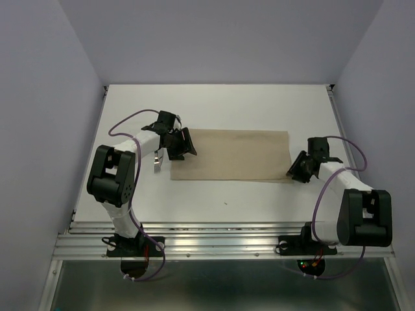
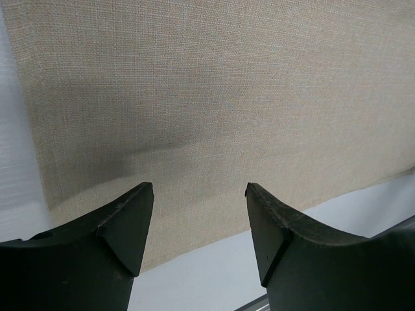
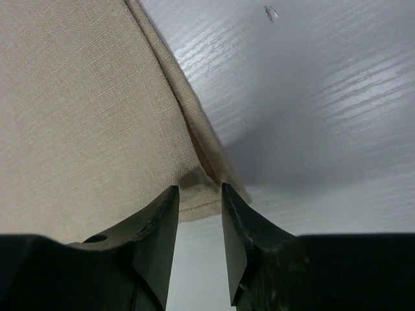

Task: Fold the napkin into a case and place the utensils inside
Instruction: Smooth out the rectangle-folded napkin at the center of the board.

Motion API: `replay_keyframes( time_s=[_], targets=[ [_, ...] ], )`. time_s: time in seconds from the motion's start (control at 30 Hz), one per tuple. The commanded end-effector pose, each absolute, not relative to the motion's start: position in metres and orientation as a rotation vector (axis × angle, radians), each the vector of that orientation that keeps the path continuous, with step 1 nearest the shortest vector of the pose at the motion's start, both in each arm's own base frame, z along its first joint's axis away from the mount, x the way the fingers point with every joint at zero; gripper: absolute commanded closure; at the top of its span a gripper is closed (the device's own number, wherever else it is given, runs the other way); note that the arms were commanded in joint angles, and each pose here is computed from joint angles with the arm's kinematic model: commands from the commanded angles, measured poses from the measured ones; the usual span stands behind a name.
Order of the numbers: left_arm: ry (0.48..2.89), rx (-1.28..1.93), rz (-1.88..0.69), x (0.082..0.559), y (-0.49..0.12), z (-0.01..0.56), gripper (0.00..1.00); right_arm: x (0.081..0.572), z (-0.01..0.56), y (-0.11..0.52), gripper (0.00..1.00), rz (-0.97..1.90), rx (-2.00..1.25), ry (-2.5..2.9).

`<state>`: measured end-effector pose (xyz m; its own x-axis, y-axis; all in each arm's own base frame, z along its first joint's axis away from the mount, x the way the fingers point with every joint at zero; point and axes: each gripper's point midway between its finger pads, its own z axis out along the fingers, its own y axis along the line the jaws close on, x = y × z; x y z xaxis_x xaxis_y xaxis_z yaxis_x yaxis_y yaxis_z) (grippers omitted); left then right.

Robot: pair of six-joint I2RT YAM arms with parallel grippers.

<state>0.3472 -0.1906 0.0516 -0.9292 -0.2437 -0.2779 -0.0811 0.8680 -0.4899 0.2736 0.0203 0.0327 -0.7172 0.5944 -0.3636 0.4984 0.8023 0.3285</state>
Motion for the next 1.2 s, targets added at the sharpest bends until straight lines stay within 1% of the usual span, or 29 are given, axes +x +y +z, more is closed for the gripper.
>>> replay_keyframes(
  time_s=[0.0,0.17,0.2,0.23,0.27,0.33,0.37,0.43,0.47,0.77,0.9,1.07,1.17],
  targets=[
    [2.673,-0.208,-0.72,0.357,-0.198,0.066,0.3,0.294,0.036,0.019,0.62,0.296,0.769,2.489],
    [2.675,-0.206,-0.719,0.356,-0.198,0.065,0.3,0.292,0.027,0.022,0.66,0.311,0.778,2.511],
    [2.675,-0.206,-0.717,0.356,-0.198,0.065,0.3,0.291,0.026,0.022,0.72,0.308,0.78,2.513],
    [2.678,-0.205,-0.716,0.355,-0.198,0.065,0.3,0.292,0.028,0.021,0.75,0.307,0.78,2.503],
    [2.677,-0.206,-0.714,0.355,-0.197,0.064,0.3,0.292,0.03,0.021,0.81,0.302,0.779,2.498],
    [2.68,-0.207,-0.713,0.354,-0.197,0.063,0.3,0.293,0.035,0.019,0.87,0.292,0.78,2.484],
    [2.679,-0.204,-0.714,0.354,-0.197,0.063,0.3,0.296,0.04,0.017,0.91,0.286,0.777,2.466],
    [2.682,-0.207,-0.712,0.353,-0.196,0.062,0.3,0.297,0.046,0.016,0.95,0.281,0.772,2.459],
    [2.682,-0.209,-0.712,0.354,-0.197,0.062,0.3,0.299,0.051,0.015,0.99,0.279,0.765,2.446],
    [2.68,-0.207,-0.711,0.355,-0.197,0.062,0.3,0.305,0.078,0.014,0.99,0.278,0.743,2.408],
    [2.677,-0.208,-0.708,0.357,-0.197,0.064,0.3,0.296,0.088,0.009,0.99,0.237,0.757,2.407],
    [2.672,-0.212,-0.706,0.36,-0.197,0.066,0.3,0.27,0.074,0.013,0.99,0.242,0.854,2.471],
    [2.676,-0.214,-0.714,0.36,-0.198,0.064,0.3,0.254,0.057,0.006,0.95,0.167,0.952,2.495]
  ],
)
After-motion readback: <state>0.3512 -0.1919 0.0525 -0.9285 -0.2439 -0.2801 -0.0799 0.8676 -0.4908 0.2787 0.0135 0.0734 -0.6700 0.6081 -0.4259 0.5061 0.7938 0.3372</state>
